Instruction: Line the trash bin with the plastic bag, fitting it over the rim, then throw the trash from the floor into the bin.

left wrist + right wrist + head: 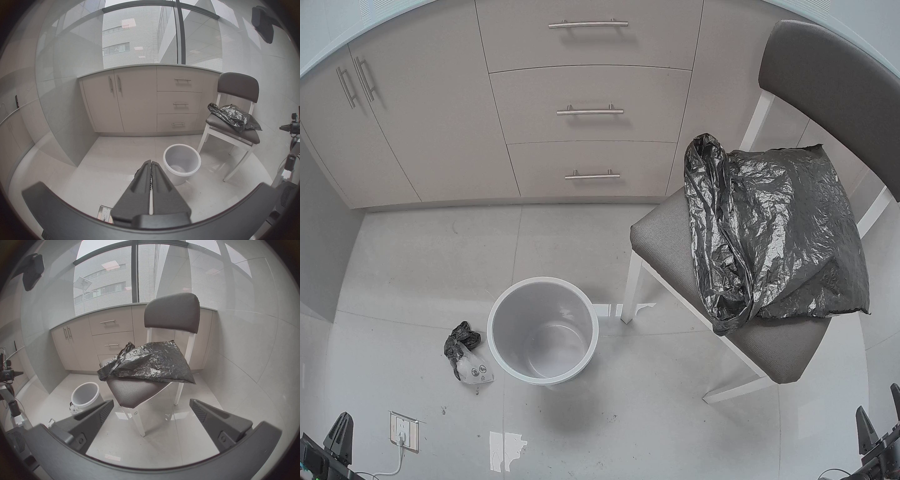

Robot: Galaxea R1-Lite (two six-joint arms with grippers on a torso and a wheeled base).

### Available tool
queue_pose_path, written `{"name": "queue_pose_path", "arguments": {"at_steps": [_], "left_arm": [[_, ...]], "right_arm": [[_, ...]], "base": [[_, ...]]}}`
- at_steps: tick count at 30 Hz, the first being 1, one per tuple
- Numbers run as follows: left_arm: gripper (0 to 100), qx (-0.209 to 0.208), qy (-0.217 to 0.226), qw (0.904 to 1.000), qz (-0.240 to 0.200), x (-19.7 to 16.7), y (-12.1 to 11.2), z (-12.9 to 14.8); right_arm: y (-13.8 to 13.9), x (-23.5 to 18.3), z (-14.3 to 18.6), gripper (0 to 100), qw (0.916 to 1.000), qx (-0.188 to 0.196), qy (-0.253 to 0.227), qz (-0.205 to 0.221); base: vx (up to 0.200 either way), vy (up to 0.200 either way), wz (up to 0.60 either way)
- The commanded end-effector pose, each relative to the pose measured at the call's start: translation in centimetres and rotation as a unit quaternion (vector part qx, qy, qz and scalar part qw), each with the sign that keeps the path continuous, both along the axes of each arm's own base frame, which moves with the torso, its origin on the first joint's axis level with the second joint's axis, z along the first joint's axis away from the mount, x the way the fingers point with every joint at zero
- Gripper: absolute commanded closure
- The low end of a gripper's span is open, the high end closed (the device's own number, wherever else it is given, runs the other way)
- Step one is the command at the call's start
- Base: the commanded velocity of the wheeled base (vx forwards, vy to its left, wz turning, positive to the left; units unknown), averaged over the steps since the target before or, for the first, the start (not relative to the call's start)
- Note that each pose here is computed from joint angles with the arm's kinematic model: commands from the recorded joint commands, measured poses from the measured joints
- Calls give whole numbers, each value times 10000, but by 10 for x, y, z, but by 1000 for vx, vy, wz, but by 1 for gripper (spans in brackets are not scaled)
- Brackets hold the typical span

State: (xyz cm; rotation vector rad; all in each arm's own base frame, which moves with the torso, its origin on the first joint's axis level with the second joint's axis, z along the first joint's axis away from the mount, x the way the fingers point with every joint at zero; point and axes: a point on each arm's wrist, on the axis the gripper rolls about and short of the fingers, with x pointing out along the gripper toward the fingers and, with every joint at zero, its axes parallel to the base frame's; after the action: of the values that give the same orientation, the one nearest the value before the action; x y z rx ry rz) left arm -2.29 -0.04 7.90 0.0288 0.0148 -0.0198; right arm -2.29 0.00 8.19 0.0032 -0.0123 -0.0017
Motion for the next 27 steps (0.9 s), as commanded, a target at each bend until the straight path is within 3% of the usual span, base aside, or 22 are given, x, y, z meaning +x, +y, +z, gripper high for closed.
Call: {"name": "queue_pose_path", "arguments": {"at_steps": [1, 2, 3, 5, 7, 9, 11, 14, 18, 19, 20, 21, 25, 27], "left_arm": [[100, -14, -37, 10000, -2, -1, 0, -3], [100, -60, -120, 9999, -9, -1, 0, 1], [100, -129, -333, 9993, -50, -4, 0, 13], [100, -458, -781, 9958, -131, -12, 0, 59], [100, -744, -913, 9928, -205, -12, 0, 99], [100, -836, -953, 9917, -231, -10, 0, 126], [100, -835, -877, 9924, -225, -8, 0, 129], [100, -808, -527, 9942, -472, 7, -1, 141], [100, -1179, -255, 9878, -981, 36, -4, 179], [100, -1442, -130, 9809, -1302, 47, -6, 192], [100, -1442, -130, 9809, -1302, 47, -6, 192], [100, -1755, 227, 9698, -1678, 67, -11, 200], [100, -1752, 915, 9629, -1840, 98, -21, 189], [100, -1647, 1131, 9622, -1850, 110, -26, 182]], "right_arm": [[0, -13, 90, 0, 9909, 871, -1006, 207], [-1, -10, 157, 0, 9756, 1698, -1337, 381], [-1, -10, 181, 0, 9726, 1712, -1516, 415], [0, 5, 198, 0, 9835, 1087, -1377, 439], [1, 25, 194, 0, 9920, 629, -992, 461], [2, 46, 192, 0, 9940, 684, -614, 588], [3, 54, 193, 0, 9941, 710, -501, 651], [12, 89, 211, 0, 9901, 891, -399, 1006], [29, 131, 232, 0, 9911, 981, -286, 853], [39, 145, 238, 0, 9905, 1038, -207, 879], [39, 145, 238, 0, 9905, 1038, -207, 879], [52, 162, 240, 0, 9884, 1157, -32, 981], [81, 176, 224, 0, 9837, 1038, 472, 1390], [94, 183, 210, 0, 9841, 966, 723, 1302]], "base": [[0, 0, 0], [0, 0, 0], [0, 0, 0], [0, 0, 0], [0, 0, 0], [0, 0, 0], [0, 0, 0], [0, 0, 0], [0, 0, 0], [0, 0, 0], [0, 0, 0], [0, 0, 0], [0, 0, 0], [0, 0, 0]]}}
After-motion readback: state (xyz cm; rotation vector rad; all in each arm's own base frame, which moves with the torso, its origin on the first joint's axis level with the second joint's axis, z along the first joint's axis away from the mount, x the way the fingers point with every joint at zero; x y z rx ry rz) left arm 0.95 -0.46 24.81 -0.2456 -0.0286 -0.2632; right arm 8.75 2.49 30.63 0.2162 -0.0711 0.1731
